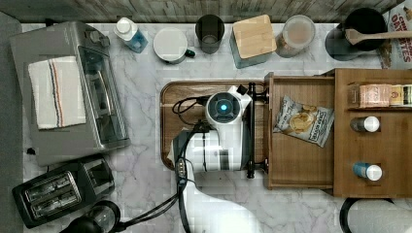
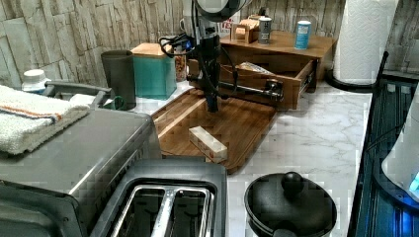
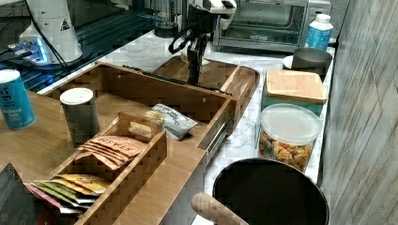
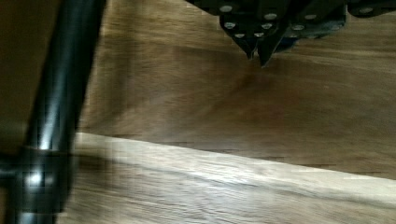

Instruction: Close the drawer.

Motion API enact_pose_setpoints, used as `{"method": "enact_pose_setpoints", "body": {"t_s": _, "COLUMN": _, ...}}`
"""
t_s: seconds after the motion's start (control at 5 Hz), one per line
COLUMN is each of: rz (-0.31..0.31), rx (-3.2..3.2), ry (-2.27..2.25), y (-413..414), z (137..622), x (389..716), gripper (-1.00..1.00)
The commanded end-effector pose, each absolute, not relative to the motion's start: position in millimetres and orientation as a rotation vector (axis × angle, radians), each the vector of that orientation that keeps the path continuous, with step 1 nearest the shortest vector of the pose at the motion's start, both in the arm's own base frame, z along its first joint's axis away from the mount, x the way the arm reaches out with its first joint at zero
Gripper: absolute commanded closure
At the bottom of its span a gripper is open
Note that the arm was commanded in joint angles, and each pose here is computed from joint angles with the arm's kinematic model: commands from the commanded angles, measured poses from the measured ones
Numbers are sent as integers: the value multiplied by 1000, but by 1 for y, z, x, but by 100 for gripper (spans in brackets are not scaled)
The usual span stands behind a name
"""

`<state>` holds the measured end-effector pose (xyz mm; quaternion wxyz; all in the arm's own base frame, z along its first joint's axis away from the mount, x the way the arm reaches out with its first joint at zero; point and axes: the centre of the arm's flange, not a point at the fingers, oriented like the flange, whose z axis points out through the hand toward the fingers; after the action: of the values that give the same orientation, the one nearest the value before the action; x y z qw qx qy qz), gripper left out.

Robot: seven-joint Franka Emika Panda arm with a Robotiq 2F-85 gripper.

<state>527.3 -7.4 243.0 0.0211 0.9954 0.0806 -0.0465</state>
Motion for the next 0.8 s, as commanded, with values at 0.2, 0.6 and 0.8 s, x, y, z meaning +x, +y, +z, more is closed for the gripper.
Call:
{"method": "enact_pose_setpoints", "body": {"t_s": 0.2, "rz": -28, "rx": 3182, "ry": 108, "y": -141, "z": 280, "x": 538, "gripper": 100}}
{"method": "enact_pose_setpoints", "body": {"t_s": 0.6, "rz": 92, "rx": 3134, "ry": 93, "y": -231, "z": 333, "x": 549, "gripper": 100}}
{"method": "enact_pose_setpoints", "body": {"t_s": 0.8, "rz": 243, "rx": 3112, "ry": 50, "y": -279, "z": 341, "x": 543, "gripper": 100}}
